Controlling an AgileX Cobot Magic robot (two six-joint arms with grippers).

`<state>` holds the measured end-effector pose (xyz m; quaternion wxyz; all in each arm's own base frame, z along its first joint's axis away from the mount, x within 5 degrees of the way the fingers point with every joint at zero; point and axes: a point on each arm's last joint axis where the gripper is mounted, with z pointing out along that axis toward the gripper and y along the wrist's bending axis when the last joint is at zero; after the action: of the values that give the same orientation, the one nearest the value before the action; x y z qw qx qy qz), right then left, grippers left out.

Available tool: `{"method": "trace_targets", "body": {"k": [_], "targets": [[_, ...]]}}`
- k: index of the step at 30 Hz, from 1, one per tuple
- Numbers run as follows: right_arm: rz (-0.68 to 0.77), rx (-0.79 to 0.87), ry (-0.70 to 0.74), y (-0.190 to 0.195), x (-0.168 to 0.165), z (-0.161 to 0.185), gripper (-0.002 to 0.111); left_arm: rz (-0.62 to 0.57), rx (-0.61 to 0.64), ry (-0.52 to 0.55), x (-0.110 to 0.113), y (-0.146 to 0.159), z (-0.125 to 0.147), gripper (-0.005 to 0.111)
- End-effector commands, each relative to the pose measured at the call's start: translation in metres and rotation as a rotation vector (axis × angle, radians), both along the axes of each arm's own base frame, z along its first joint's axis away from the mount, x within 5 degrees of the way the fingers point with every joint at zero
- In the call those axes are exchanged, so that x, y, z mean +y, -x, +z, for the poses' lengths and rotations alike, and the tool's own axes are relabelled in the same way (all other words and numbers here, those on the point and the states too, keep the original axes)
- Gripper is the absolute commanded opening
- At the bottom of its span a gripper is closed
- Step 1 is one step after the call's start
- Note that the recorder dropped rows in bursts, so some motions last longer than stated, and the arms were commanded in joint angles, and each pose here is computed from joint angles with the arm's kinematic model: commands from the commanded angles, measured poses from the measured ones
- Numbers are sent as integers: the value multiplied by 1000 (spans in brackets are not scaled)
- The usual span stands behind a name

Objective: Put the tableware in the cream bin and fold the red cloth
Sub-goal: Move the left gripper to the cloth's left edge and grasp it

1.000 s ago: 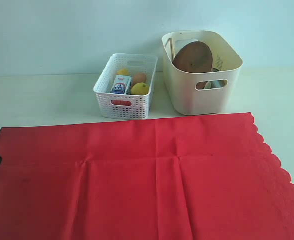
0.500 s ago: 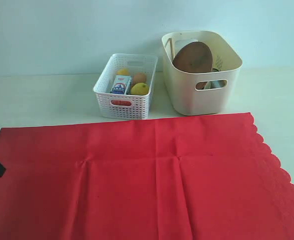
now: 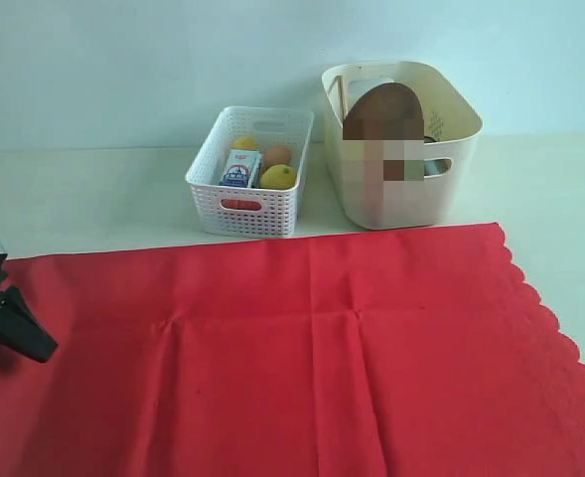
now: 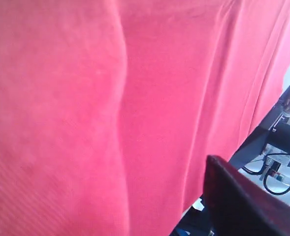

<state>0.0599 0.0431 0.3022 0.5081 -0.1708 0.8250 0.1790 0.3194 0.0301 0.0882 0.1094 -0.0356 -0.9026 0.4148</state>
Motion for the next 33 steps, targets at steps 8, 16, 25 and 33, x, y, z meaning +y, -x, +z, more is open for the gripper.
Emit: {"method": "trace_targets", "body": {"k": [8,16,25,33], "targets": [[-4,-5,-9,0,0,0,51,67,-61,-57,-3,-10,7,0],[100,-6,-122,2,11,6,51,65,-233,-140,-1,-7,74,0],[223,132,-209,-36,20,-1,24,157,-353,-202,0,9,137,0],[243,271,-197,-79,19,-13,0,211,-432,-196,-5,20,170,0]]}}
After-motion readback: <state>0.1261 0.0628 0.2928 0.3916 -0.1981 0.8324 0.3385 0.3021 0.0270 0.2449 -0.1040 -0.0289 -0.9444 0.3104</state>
